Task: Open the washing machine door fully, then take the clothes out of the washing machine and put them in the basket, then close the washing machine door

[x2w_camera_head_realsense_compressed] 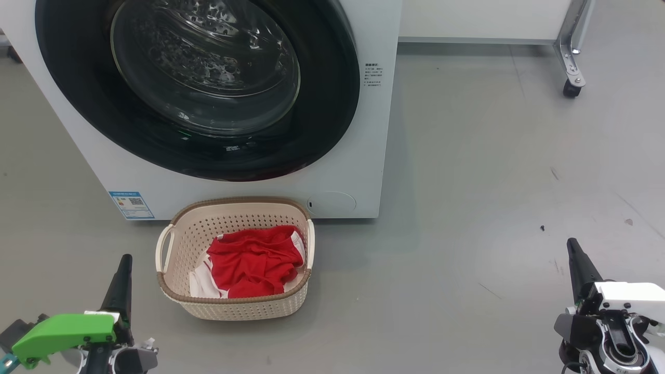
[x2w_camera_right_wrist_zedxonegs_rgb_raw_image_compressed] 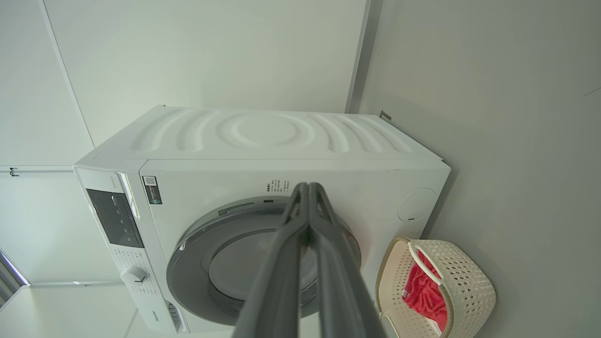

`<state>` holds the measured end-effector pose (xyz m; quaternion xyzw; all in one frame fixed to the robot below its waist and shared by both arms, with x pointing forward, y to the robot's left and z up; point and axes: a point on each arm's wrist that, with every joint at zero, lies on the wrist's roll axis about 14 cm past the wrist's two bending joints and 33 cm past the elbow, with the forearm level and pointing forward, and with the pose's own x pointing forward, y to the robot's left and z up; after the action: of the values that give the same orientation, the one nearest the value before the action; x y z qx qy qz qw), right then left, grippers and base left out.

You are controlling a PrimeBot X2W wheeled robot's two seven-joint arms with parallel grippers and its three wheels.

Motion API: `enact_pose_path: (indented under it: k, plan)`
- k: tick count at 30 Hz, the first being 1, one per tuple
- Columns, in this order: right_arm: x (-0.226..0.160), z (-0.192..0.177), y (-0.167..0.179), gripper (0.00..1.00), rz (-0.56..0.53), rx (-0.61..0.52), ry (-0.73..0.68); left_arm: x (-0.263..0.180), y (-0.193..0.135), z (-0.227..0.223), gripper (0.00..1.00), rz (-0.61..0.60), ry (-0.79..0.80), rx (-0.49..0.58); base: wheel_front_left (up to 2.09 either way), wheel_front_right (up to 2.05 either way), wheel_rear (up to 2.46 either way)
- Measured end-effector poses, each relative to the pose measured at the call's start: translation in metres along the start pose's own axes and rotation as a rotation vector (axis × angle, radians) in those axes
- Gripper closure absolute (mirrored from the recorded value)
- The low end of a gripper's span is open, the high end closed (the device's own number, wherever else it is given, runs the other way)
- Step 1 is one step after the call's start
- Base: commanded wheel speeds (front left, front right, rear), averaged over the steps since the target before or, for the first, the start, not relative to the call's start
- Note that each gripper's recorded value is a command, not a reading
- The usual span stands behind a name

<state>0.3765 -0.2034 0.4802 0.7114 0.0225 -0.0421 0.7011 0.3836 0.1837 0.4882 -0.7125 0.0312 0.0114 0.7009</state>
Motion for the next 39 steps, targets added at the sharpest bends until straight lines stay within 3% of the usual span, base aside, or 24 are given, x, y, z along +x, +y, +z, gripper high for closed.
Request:
enact_pose_path:
  k: [39]
  plan:
    - [-0.0001, 0.0003, -0.0012, 1.00, -0.003, 0.003, 0.000, 0.0000, -0.0005, 0.0012, 1.00, -0.002, -0.003, -0.001, 0.00, 0.00, 0.00]
